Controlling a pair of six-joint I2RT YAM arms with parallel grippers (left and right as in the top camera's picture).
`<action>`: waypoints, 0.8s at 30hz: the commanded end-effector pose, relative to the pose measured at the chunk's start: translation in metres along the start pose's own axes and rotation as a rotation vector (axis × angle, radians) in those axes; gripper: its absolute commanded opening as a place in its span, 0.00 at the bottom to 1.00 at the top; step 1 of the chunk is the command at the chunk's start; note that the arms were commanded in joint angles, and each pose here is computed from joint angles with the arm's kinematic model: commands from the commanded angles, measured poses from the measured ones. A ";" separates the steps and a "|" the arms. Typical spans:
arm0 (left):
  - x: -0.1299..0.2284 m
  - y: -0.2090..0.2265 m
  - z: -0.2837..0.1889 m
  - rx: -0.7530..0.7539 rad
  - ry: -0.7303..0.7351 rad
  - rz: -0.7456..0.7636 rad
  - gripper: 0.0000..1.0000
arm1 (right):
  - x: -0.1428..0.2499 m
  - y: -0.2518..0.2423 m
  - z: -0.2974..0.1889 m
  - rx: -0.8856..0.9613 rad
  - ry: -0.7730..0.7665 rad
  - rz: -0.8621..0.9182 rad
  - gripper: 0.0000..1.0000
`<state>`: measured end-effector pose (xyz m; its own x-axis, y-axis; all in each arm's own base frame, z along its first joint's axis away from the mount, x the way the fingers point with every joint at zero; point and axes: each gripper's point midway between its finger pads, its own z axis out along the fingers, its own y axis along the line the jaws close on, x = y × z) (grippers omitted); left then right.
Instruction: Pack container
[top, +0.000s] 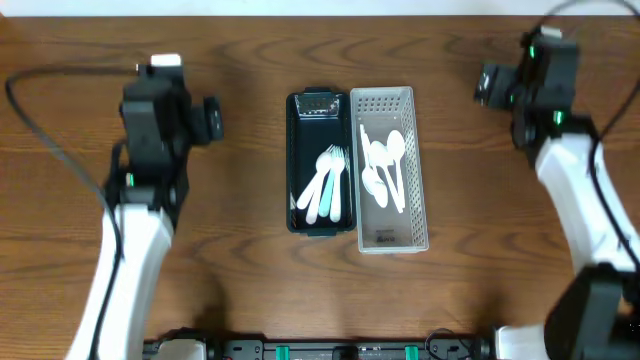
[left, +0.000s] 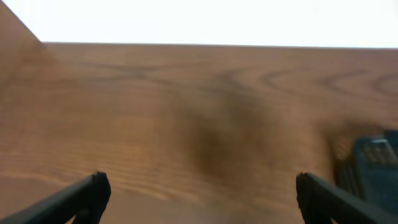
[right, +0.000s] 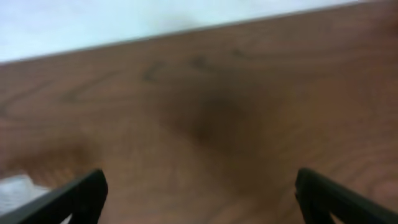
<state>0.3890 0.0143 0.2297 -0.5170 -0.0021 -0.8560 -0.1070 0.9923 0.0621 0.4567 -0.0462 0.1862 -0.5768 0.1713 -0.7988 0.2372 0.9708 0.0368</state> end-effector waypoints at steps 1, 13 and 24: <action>0.019 -0.010 -0.025 0.059 -0.079 0.005 0.98 | 0.008 -0.025 -0.036 0.041 -0.114 0.045 0.99; 0.089 -0.023 -0.112 0.151 -0.353 0.126 0.98 | 0.115 -0.043 -0.089 0.063 -0.192 -0.003 0.99; 0.082 -0.019 -0.129 0.150 -0.422 0.112 0.98 | 0.200 -0.048 -0.079 0.056 0.027 -0.045 0.99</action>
<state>0.2403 -0.0195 0.2193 -0.1405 0.1142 -0.9835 0.0637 0.9923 0.1061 0.2740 -0.0493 0.0811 -0.5762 0.1532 -0.8028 0.2765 0.9609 -0.0150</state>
